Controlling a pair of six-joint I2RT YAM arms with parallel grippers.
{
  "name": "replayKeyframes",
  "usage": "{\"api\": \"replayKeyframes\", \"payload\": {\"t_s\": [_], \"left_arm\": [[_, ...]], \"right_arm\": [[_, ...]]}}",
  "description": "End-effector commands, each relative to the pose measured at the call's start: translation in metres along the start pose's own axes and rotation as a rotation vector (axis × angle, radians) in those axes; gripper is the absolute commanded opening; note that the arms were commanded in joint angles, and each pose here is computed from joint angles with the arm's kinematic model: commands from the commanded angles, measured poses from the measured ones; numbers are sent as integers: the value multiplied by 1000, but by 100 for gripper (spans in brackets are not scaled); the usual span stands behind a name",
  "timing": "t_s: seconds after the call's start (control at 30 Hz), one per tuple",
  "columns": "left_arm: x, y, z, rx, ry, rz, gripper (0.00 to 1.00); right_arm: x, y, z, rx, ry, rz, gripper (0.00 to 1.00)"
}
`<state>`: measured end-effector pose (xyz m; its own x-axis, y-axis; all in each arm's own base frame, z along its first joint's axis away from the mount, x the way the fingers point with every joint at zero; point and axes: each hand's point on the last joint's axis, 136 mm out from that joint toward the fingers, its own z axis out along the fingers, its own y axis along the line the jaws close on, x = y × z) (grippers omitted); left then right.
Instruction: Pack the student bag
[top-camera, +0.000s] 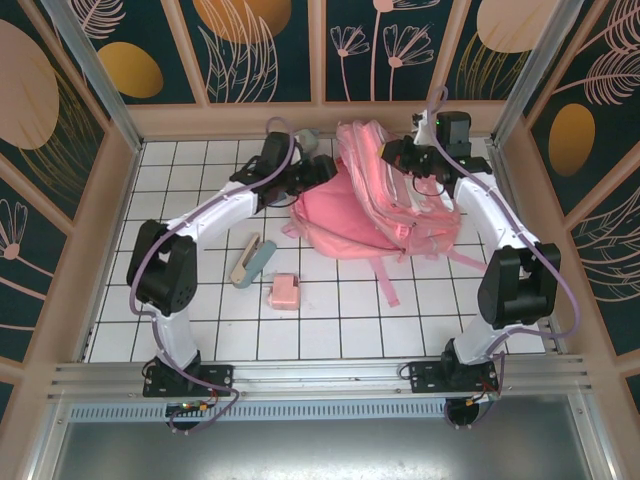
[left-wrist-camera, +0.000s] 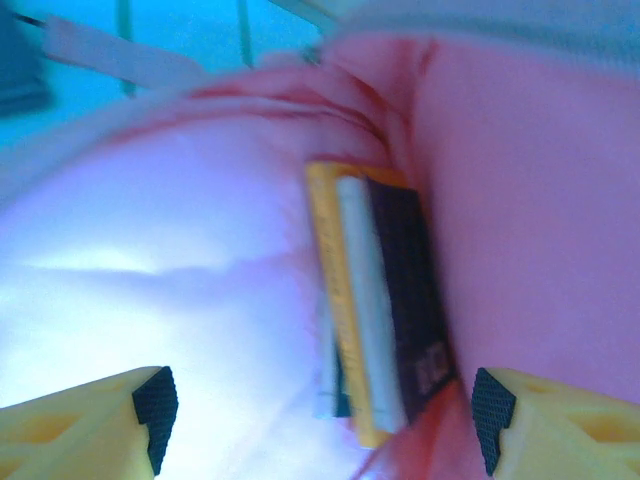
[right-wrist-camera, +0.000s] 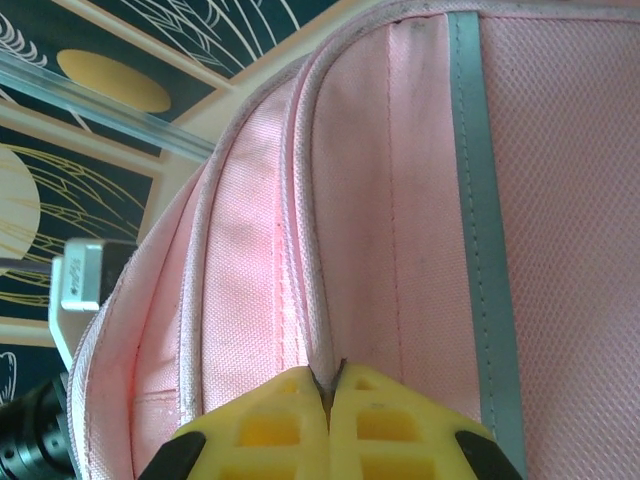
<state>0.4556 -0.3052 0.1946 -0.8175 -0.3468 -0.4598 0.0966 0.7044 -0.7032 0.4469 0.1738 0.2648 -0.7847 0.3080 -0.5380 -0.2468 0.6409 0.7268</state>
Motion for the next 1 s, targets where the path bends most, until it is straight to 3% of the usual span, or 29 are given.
{"api": "replayKeyframes", "payload": {"t_s": [0.0,0.1,0.13,0.17,0.33,0.6,0.7,0.77,0.97], "left_arm": [[-6,26,-17,-86,-13,35,75],[-19,49,-23,-136,-39,34,73],[-23,59,-24,-151,-44,30,72],[-28,68,-24,-165,-48,25,71],[-47,113,-15,-217,-49,5,66],[-82,173,15,-261,-42,-23,49],[-92,193,25,-281,-35,-31,45],[-99,205,31,-284,-31,-41,43],[-104,234,51,-289,2,-55,43]], "right_arm": [[-1,-7,-6,31,-43,-43,0],[8,-13,0,52,-24,-38,0],[11,-13,2,58,-18,-42,5],[13,-13,3,68,-13,-47,17],[22,-7,11,117,-1,-71,43],[34,13,32,276,-16,-152,59],[45,28,45,277,-18,-173,79],[52,37,54,266,-20,-168,98],[75,68,85,224,20,-188,99]]}}
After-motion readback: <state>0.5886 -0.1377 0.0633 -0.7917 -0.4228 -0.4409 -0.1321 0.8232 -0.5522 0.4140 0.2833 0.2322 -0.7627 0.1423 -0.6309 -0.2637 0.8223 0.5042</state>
